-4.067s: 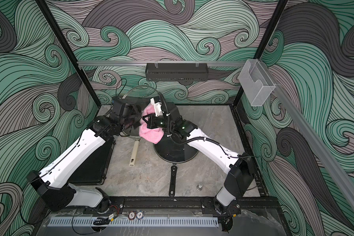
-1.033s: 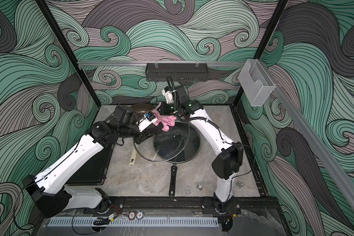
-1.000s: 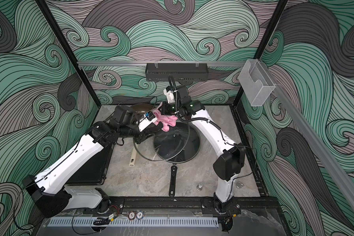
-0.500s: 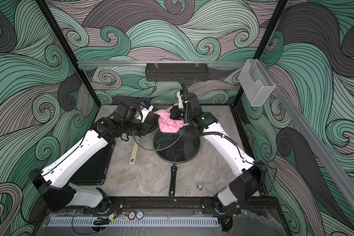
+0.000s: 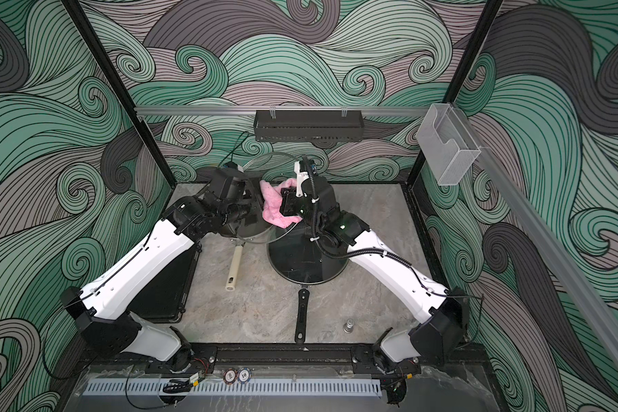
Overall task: Wipe the pot lid with a cloth
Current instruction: Wipe the pot lid.
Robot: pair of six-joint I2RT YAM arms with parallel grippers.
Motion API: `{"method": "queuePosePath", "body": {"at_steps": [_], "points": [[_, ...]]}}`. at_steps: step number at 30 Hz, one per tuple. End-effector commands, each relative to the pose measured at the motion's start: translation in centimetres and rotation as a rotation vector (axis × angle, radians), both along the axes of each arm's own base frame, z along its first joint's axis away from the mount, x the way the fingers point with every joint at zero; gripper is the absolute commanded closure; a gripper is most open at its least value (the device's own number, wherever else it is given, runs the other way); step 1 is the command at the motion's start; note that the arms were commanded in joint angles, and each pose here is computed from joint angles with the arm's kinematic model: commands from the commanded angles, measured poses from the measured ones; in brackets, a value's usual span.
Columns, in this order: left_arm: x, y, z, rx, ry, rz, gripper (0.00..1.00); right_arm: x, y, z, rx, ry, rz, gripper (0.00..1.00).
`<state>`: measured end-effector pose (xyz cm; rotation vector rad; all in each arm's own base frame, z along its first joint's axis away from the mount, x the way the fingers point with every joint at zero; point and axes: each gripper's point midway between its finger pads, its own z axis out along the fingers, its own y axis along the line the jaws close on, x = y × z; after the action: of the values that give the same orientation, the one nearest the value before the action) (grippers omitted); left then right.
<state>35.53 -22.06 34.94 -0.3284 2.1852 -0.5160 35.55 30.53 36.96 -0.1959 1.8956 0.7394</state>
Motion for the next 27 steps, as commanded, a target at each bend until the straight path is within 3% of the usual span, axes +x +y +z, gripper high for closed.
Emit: {"method": "queuePosePath", "body": {"at_steps": [1, 8, 10, 14, 16, 22, 27], "points": [[1.7, 1.2, 9.3, -0.333, -0.232, 0.194, 1.0, -0.2, 0.5, -1.3, -0.048, 0.007, -0.009, 1.0], [1.8, 3.4, 9.8, -0.428, -0.262, 0.349, 1.0, -1.2, 1.9, -2.2, 0.037, 0.032, 0.044, 1.0], [1.0, 4.1, 11.0, -0.502, -0.275, 0.368, 1.0, -1.5, 3.3, -2.6, 0.04, 0.037, 0.091, 1.0], [0.2, 4.6, 9.8, -0.652, -0.187, 0.454, 1.0, -1.8, 5.5, -1.9, 0.096, 0.003, 0.17, 1.0], [-0.1, 5.1, 9.9, -0.707, -0.219, 0.465, 1.0, -2.1, 6.2, -1.1, 0.128, -0.017, 0.204, 1.0], [-0.6, 6.6, 10.5, -0.735, -0.246, 0.526, 1.0, -3.5, 8.1, -2.2, 0.142, 0.002, 0.263, 1.0], [-0.7, 7.7, 11.2, -0.736, -0.287, 0.57, 1.0, -4.9, 9.6, -3.2, 0.058, -0.017, 0.28, 1.0]]}}
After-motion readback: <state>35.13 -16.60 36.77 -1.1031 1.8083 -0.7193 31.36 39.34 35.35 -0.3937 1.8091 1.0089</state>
